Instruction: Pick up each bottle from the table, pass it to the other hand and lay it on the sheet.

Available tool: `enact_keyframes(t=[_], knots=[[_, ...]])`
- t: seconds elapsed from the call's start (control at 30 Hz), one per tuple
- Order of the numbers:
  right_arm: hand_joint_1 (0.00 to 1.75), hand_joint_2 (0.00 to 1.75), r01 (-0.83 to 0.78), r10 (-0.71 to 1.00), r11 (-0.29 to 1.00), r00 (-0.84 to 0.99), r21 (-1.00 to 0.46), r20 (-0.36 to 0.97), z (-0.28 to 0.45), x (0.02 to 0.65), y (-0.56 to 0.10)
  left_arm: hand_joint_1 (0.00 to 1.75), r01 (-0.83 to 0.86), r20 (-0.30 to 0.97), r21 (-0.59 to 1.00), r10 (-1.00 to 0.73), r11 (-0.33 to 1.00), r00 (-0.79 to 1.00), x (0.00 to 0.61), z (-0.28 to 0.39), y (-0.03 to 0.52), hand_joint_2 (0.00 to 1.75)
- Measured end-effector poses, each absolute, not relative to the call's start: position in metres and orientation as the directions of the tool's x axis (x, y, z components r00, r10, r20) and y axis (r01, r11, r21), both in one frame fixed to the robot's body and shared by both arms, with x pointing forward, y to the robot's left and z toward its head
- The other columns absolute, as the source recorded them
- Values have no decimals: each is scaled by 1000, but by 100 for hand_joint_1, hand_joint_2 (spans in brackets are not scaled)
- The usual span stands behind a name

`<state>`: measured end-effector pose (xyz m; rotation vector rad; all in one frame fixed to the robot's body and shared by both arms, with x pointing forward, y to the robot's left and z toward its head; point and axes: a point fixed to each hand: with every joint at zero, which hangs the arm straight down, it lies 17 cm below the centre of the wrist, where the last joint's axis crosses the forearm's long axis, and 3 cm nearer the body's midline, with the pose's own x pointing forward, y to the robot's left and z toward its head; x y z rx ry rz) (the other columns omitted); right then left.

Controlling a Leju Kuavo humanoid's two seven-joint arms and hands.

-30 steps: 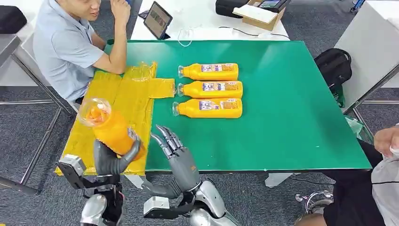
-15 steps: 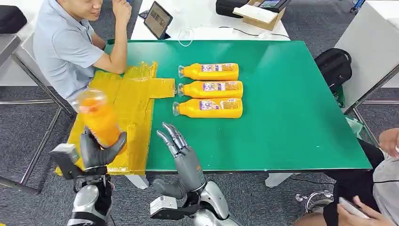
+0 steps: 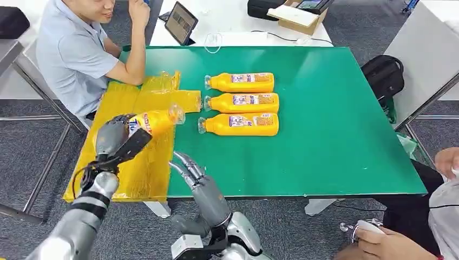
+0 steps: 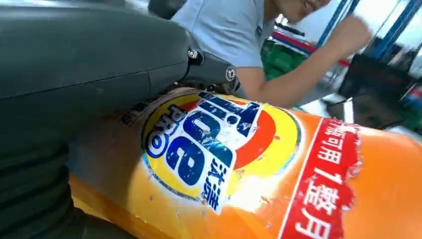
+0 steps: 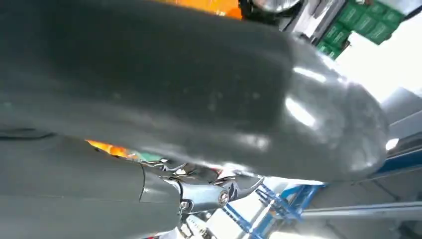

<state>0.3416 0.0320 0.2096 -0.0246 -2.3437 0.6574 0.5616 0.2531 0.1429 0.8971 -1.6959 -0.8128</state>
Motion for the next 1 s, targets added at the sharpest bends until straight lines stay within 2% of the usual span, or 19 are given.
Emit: enact_keyframes(t=[0.3,0.53,0.67,1.0], knots=[[0,0,-173,177,875,-755,-452,632,205,338,32,173,-31,294,953,-944,302,-150,579,105,277,175],[0,0,-174,177,875,-755,-453,632,205,337,32,173,-26,294,953,-944,301,-150,579,104,277,175],[0,0,-183,173,874,-747,-450,641,198,336,30,173,141,307,947,-943,289,-130,569,62,279,175],[0,0,-185,176,872,-745,-454,643,195,336,29,173,151,305,946,-944,286,-123,570,61,281,175]])
